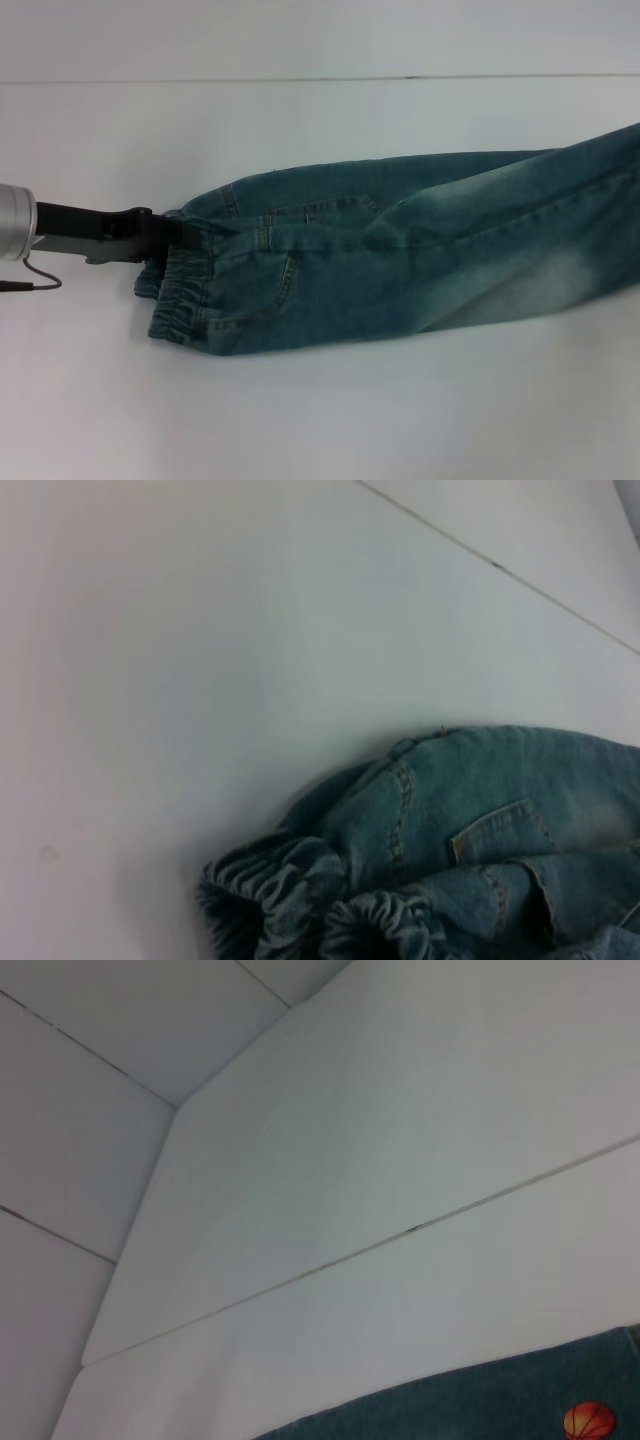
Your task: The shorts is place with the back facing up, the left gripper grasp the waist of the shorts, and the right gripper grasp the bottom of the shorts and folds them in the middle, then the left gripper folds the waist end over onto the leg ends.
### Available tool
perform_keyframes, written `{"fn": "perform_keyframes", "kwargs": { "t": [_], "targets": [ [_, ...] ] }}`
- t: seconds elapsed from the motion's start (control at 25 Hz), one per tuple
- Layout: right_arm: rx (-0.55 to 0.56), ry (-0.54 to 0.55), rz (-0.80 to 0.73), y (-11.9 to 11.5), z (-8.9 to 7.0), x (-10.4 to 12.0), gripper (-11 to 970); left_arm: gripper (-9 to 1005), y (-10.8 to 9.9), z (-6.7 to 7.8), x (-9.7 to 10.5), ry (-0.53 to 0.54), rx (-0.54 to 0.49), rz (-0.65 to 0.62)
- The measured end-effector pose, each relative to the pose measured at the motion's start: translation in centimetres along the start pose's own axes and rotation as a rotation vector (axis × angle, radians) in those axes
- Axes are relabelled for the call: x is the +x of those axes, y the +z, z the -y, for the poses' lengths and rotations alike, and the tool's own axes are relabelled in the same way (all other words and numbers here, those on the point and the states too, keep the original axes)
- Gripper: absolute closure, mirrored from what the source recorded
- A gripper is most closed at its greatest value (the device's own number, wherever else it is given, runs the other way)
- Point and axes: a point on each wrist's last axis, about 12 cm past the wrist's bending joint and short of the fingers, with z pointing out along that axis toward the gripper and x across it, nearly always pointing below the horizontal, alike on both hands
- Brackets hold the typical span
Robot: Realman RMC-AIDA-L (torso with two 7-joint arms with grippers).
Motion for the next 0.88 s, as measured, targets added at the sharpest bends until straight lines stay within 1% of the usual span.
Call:
{"fn": "perform_keyframes", "kwargs": {
  "t": [0.48,0.56,0.88],
  "targets": [
    [-0.003,-0.004,-0.001,0.13,-0.11,-0.07,948,595,0.03,0.19,-0.17,0.005,0.007,0.006],
    [-0.003,-0.004,0.000,0.10,-0.09,-0.06,948,825,-0.05,0.21,-0.13,0.006,0.011,0.004],
    [0.001,0.000,0.001,-0.05,0.09,0.12,949,904,-0.39,0.04,-0.09,0.018,0.015,0.009]
  ]
}}
